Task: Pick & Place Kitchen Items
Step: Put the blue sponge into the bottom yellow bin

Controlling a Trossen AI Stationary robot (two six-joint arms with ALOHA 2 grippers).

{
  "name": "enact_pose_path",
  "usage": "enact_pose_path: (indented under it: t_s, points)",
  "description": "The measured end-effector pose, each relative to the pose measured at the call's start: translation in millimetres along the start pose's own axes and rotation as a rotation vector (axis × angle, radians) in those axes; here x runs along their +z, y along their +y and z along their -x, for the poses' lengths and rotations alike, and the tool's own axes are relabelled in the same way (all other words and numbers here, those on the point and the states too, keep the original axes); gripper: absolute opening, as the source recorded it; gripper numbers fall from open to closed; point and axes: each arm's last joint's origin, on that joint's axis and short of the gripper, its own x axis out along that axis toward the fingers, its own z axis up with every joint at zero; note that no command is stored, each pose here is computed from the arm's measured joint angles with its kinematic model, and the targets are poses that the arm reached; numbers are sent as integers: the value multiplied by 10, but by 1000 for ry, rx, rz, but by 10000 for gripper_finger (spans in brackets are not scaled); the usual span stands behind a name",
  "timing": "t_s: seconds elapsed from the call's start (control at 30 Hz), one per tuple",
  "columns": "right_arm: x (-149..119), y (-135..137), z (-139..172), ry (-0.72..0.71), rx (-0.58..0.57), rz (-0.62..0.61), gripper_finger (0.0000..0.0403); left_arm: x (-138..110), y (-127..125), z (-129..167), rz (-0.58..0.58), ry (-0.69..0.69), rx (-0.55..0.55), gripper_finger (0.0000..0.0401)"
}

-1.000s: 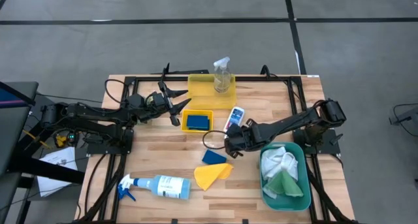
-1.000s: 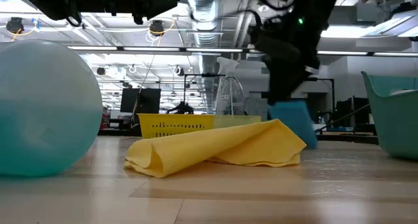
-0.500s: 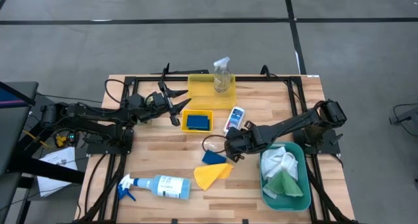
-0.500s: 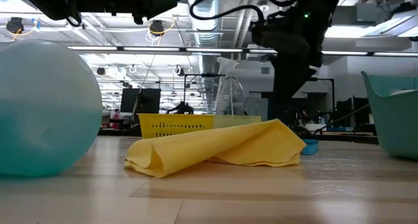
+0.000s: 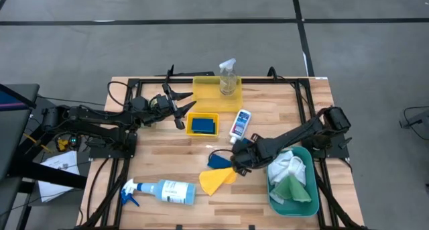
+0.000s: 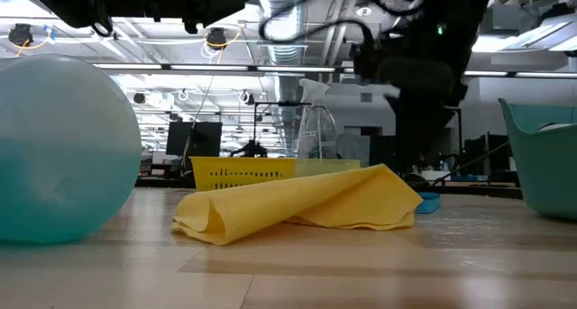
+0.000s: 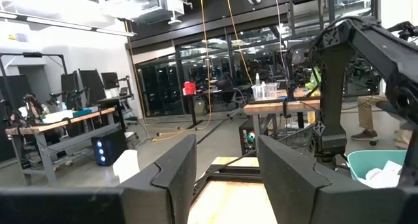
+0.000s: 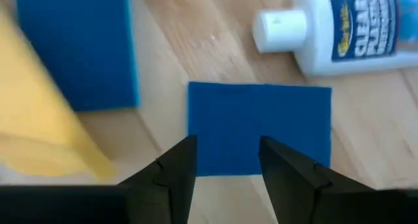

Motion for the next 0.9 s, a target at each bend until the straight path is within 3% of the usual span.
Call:
enact_pose_path:
  t_s: [0.37,0.57,0.9]
  points:
    - [-189,224,-146,33,3,11,157,3,1,0,3,-3,1,159]
    - [-152,246,-150,7,32,14,157,3,1,0,3,-3,1,159]
    - [-100,209,-388,61,-17,9,157,3,1,0,3,-3,1,159]
